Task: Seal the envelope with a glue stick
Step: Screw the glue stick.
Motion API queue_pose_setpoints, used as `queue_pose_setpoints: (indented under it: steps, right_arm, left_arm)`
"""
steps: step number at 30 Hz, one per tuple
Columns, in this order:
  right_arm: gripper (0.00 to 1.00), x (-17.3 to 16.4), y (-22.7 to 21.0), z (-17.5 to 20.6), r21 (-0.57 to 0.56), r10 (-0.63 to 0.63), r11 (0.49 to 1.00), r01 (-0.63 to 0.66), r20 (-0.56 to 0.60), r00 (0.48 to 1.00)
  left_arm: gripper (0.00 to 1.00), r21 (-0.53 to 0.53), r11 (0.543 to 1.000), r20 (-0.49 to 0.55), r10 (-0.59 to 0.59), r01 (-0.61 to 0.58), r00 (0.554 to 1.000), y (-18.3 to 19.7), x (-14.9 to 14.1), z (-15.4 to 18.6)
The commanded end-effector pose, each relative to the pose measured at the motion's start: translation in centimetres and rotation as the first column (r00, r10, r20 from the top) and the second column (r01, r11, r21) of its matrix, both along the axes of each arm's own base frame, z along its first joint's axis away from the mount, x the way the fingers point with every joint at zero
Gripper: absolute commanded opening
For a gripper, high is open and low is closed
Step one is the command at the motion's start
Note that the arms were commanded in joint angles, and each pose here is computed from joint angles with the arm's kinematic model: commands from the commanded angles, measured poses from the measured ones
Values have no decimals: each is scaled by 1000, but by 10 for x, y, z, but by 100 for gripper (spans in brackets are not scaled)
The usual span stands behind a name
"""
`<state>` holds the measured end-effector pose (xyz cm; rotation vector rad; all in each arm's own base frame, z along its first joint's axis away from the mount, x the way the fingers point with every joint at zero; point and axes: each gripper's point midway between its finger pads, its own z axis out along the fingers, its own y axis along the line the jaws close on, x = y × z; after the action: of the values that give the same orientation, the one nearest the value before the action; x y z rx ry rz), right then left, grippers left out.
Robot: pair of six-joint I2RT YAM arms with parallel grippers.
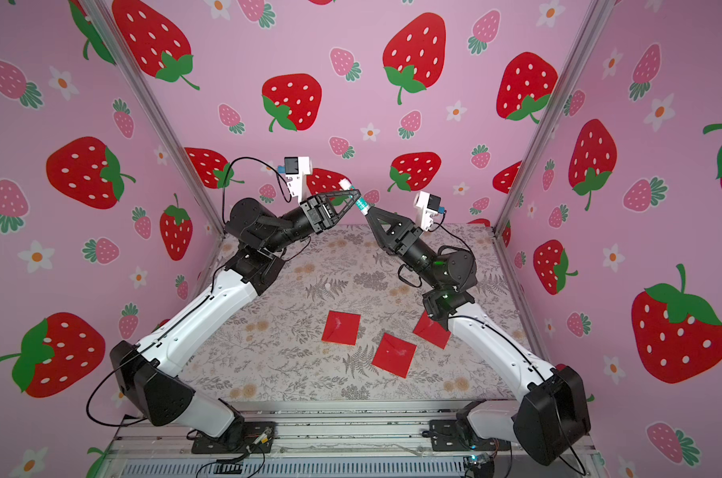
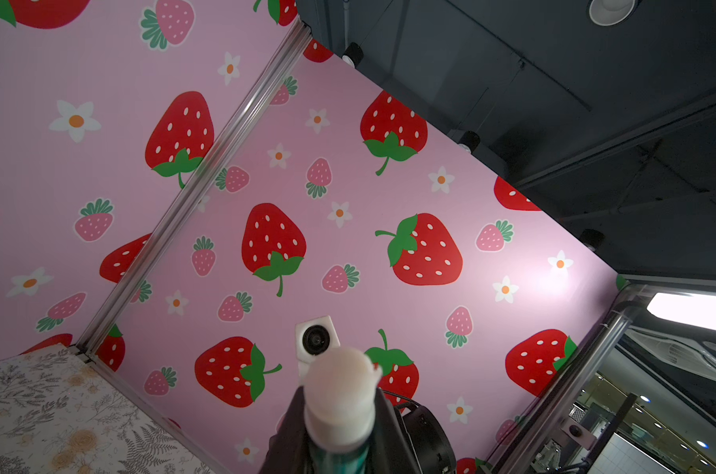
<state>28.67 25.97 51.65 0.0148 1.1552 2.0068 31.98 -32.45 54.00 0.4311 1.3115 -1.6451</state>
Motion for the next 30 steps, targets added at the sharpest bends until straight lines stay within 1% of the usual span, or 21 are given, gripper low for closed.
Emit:
queue_pose_setpoints:
  steps: [1,4,7,13,15,16,17,18,19,20,21,22,23,24,25,26,28,29,30]
  right_arm:
    - [40,-11,-2,22,55,51,997,-55,62,997]
    - [29,-10,-1,21,63,63,996,-67,56,996]
    - [26,-10,-1,20,60,66,996,-69,54,996]
    - [12,-8,0,17,46,47,998,-50,58,997]
    - [8,-3,2,10,-9,-10,1000,11,78,997]
    - [7,1,4,6,-65,-60,996,67,106,993]
    - [6,5,6,-2,-146,-122,979,144,151,981]
    - [5,10,7,-9,-217,-179,950,222,204,962]
    - [5,14,6,-16,-286,-245,902,323,277,929]
    - [5,18,5,-22,-337,-302,837,432,375,877]
    - [5,20,3,-25,-355,-335,776,522,468,817]
    - [5,22,2,-26,-354,-351,710,609,572,741]
    - [6,23,2,-25,-332,-347,641,692,678,648]
    - [5,22,3,-23,-298,-328,586,754,763,557]
    - [2,18,7,-20,-236,-289,538,809,850,440]
    - [0,14,12,-19,-157,-242,495,855,920,309]
    - [0,6,24,-22,12,-145,429,903,988,55]
    - [0,3,30,-24,82,-103,410,908,994,-43]
    - [0,3,34,-27,132,-73,390,912,991,-112]
  left_arm:
    - [0,-31,999,45,-8,10,999,1,-6,16]
    - [0,-33,999,41,-7,9,999,1,-5,16]
    - [0,-31,1000,40,0,1,999,1,-4,16]
    - [0,-32,999,40,-1,3,999,0,-3,17]
    - [0,-31,999,35,-5,7,999,-1,-3,16]
    - [0,-33,999,32,-5,6,999,-1,-3,16]
    - [0,-33,999,31,-7,8,999,-1,-4,16]
    - [0,-33,999,32,-9,10,999,-1,-5,17]
    - [0,-31,999,27,-10,10,1000,-1,-5,16]
    - [0,-30,1000,26,-9,9,1000,-1,-5,16]
    - [0,-30,1000,26,-7,7,1000,0,-6,16]
    - [0,-29,1000,26,-5,6,1000,0,-7,17]
    - [0,-28,1000,24,-5,6,1000,0,-7,16]
    - [0,-29,1000,24,-5,6,1000,-1,-8,17]
    - [0,-31,1000,22,-5,6,1000,-1,-8,17]
    - [0,-30,1000,18,-8,9,1000,-2,-8,16]
    - [0,-30,999,13,-10,11,1000,-3,-8,16]
    - [0,-31,999,10,-11,11,1000,-4,-8,15]
    - [0,-31,999,7,-13,13,1000,-4,-7,15]
